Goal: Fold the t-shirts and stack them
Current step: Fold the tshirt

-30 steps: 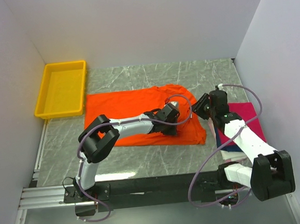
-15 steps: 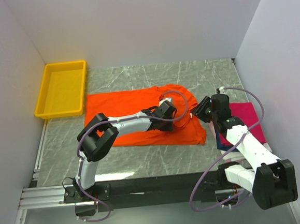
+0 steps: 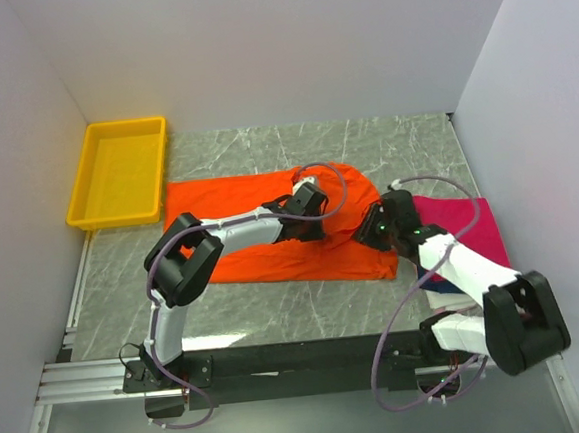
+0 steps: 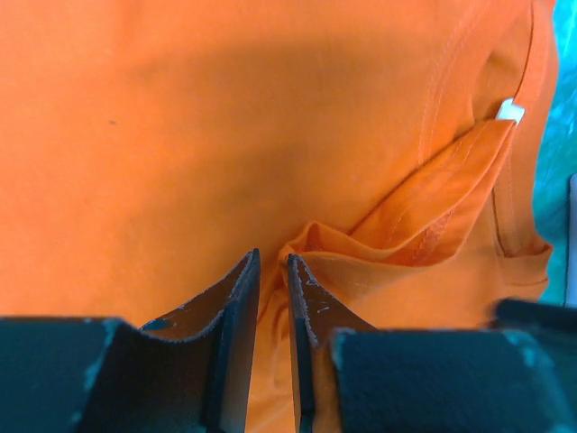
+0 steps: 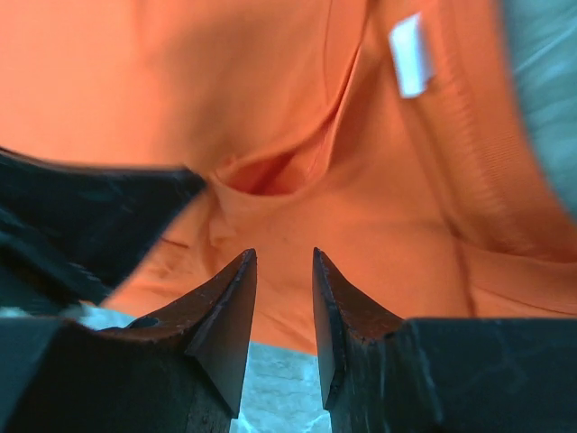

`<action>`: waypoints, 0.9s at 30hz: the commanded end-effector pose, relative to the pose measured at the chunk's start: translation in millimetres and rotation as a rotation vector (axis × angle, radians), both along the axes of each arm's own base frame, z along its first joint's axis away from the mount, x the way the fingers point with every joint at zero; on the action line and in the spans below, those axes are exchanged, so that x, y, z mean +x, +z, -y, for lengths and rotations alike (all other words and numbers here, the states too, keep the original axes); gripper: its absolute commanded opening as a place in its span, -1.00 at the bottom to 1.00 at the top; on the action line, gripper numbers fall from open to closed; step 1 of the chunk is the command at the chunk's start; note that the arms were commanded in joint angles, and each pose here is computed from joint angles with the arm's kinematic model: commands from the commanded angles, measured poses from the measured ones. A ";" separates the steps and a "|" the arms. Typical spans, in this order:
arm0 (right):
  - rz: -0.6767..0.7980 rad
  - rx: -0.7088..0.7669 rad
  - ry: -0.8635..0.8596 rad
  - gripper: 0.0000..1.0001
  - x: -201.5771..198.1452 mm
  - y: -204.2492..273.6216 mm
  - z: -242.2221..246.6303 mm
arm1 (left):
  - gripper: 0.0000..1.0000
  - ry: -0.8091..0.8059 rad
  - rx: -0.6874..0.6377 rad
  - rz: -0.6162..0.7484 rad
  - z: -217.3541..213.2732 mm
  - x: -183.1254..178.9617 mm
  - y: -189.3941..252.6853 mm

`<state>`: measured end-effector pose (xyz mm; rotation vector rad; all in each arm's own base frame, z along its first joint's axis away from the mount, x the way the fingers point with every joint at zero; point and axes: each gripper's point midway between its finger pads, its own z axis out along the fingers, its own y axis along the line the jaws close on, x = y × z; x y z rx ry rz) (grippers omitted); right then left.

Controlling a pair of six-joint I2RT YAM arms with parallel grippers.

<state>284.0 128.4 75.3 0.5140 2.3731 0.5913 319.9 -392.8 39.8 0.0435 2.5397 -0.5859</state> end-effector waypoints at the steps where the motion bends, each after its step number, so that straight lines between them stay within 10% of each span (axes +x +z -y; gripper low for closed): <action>1: 0.015 -0.057 0.028 -0.22 10.7 0.2 -11.0 | -0.50 0.017 -0.053 0.019 7.2 12.5 7.6; 27: -0.090 -0.123 0.124 -0.20 76.4 -42.8 -57.9 | -0.44 0.262 -0.136 0.099 -94.0 41.2 69.5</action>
